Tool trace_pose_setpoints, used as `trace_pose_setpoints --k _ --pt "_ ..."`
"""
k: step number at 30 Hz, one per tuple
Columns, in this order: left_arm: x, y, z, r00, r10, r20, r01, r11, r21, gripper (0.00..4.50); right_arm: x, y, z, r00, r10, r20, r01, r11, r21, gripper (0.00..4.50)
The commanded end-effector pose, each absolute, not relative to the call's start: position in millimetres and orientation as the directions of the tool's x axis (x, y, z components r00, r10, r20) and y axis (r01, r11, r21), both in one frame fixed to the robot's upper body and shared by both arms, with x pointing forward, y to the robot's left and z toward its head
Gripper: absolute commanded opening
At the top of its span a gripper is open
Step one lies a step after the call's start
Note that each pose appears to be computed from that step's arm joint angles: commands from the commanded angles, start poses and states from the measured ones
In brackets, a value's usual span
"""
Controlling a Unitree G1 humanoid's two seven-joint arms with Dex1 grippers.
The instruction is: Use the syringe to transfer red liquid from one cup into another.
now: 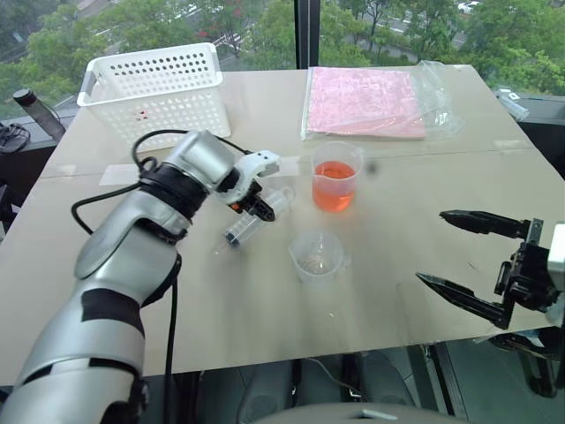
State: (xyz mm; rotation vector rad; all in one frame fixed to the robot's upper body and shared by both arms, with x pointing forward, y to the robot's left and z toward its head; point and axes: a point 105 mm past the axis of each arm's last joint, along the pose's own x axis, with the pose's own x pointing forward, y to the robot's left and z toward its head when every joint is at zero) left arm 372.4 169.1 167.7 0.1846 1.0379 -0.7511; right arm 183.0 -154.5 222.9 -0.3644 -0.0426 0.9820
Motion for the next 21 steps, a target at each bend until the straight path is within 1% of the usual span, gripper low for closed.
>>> trace_pose_setpoints --k 1,3,4,5,6,7,8,9,10,11,12,14,15,17,18,21 --pt "368 185 216 0.398 -0.622 -0.675 0.61 0.728 -0.311 1.38 186 -153 231 0.583 0.809 -0.072 -0.775 0.528 -0.348 4.5" --pt "365 185 242 0.457 -0.72 -0.523 0.596 0.684 -0.421 1.38 194 -154 236 0.608 0.794 -0.027 -0.748 0.56 -0.356 4.5" --pt "364 181 257 0.476 -0.769 -0.426 0.603 0.638 -0.478 1.38 199 -155 238 0.621 0.784 -0.008 -0.735 0.579 -0.354 4.5" --pt "363 177 267 0.486 -0.797 -0.358 0.61 0.603 -0.515 1.38 202 -157 239 0.63 0.776 0.004 -0.726 0.591 -0.351 4.5" --pt "364 170 279 0.501 -0.825 -0.261 0.653 0.559 -0.511 1.38 205 -158 239 0.636 0.772 0.017 -0.72 0.601 -0.348 4.5" --pt "364 167 287 0.515 -0.835 -0.194 0.68 0.536 -0.501 1.38 207 -159 240 0.638 0.769 0.025 -0.716 0.606 -0.346 4.5" --pt "363 155 303 0.504 -0.862 -0.048 0.762 0.47 -0.445 1.38 213 -163 242 0.653 0.756 0.041 -0.702 0.625 -0.342 4.5" --pt "361 147 317 0.493 -0.867 0.073 0.819 0.435 -0.373 1.38 218 -166 244 0.667 0.743 0.056 -0.686 0.642 -0.343 4.5" --pt "359 140 328 0.492 -0.854 0.172 0.85 0.428 -0.305 1.38 222 -168 246 0.678 0.732 0.066 -0.672 0.654 -0.347 4.5" --pt "361 134 336 0.507 -0.823 0.254 0.856 0.449 -0.254 1.38 228 -172 247 0.7 0.712 0.058 -0.656 0.672 -0.344 4.5" --pt "364 131 340 0.537 -0.791 0.293 0.843 0.489 -0.224 1.38 233 -176 246 0.724 0.689 0.043 -0.637 0.69 -0.344 4.5" --pt "367 129 344 0.56 -0.748 0.356 0.827 0.527 -0.193 1.38 242 -183 244 0.764 0.645 0.026 -0.594 0.719 -0.361 4.5" --pt "363 120 347 0.502 -0.763 0.407 0.862 0.479 -0.164 1.38 245 -184 246 0.767 0.64 0.045 -0.586 0.726 -0.359 4.5" --pt "360 100 345 0.432 -0.787 0.439 0.891 0.449 -0.071 1.38 252 -187 249 0.793 0.606 0.055 -0.551 0.753 -0.358 4.5" --pt "358 86 344 0.383 -0.801 0.46 0.912 0.408 -0.048 1.38 256 -188 252 0.809 0.584 0.065 -0.526 0.769 -0.363 4.5" --pt "355 64 341 0.312 -0.814 0.49 0.935 0.354 -0.007 1.38 266 -191 261 0.846 0.525 0.089 -0.459 0.804 -0.378 4.5"
